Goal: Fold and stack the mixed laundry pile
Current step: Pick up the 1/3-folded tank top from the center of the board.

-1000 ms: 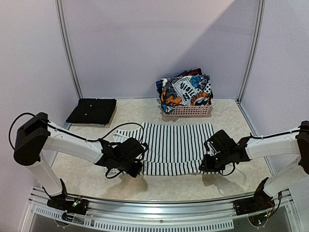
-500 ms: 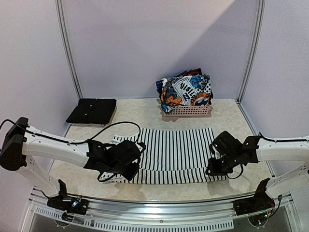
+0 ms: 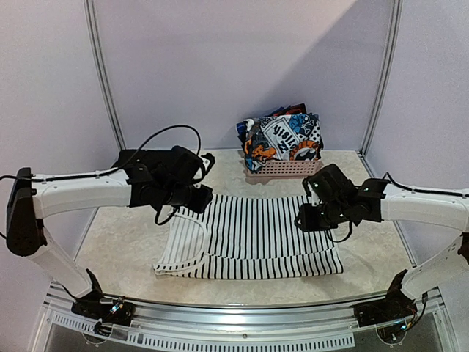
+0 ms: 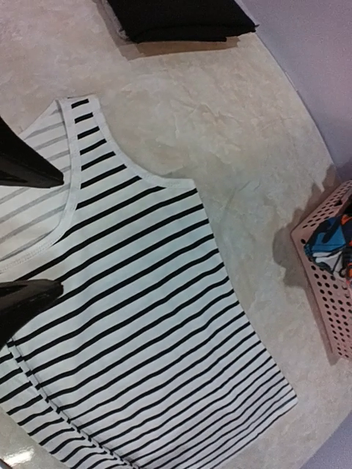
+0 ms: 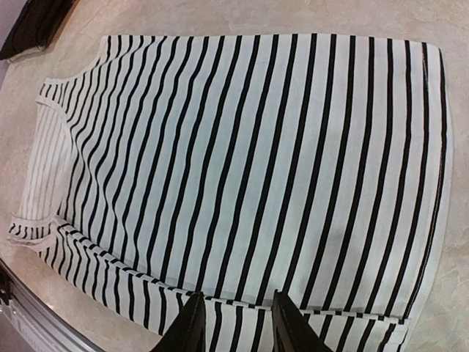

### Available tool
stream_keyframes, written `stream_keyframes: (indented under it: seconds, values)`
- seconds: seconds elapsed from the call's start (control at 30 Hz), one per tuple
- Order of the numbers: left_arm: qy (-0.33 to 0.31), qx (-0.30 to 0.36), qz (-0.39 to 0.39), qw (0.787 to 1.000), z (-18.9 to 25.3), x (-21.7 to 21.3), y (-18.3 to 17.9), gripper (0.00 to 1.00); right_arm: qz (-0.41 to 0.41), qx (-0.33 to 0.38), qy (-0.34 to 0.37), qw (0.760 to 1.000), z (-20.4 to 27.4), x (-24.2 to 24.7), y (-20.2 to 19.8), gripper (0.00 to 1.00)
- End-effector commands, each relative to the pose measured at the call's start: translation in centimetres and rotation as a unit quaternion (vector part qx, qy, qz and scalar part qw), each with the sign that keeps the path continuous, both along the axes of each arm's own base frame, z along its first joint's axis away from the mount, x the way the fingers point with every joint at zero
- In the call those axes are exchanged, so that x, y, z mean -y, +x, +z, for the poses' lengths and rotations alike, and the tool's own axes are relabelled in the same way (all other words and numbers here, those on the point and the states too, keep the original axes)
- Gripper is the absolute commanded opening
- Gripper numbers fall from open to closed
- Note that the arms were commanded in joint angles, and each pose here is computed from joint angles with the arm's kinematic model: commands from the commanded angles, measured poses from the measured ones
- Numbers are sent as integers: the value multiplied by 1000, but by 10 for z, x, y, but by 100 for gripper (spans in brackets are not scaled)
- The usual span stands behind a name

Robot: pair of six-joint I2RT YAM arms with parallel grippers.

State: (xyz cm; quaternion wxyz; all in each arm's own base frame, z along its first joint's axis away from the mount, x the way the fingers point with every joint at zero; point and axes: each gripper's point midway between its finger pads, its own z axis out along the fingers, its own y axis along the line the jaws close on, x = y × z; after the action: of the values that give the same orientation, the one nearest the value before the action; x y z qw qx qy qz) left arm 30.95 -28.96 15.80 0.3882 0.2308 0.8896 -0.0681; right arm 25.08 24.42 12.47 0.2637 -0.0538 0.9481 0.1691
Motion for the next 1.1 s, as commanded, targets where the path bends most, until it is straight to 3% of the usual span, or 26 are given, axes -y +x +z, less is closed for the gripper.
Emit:
stream_keyframes:
  seconds: [0.0, 0.13, 0.23, 0.6, 0.77, 1.07]
  values:
    - [10, -23, -36, 999, 0, -12, 19, 45, 19, -4, -5, 1000, -11, -13, 9, 35]
    - [-3, -41, -57, 998, 1, -25, 46, 46, 22, 10, 10, 1000, -9, -20, 15, 53]
    - [3, -69, -59, 996, -12, -34, 71, 46, 20, 17, 17, 1000, -4, -20, 21, 57]
    - [-97, -197, -112, 969, -68, -20, 116, 49, 19, 7, 5, 1000, -21, -7, 18, 57]
    - [-138, -213, -114, 961, -76, -23, 121, 51, 16, 9, 6, 1000, -22, -3, 16, 57]
    - [-144, -237, -109, 955, -101, -27, 133, 52, 21, 0, 3, 1000, -31, -3, 14, 57]
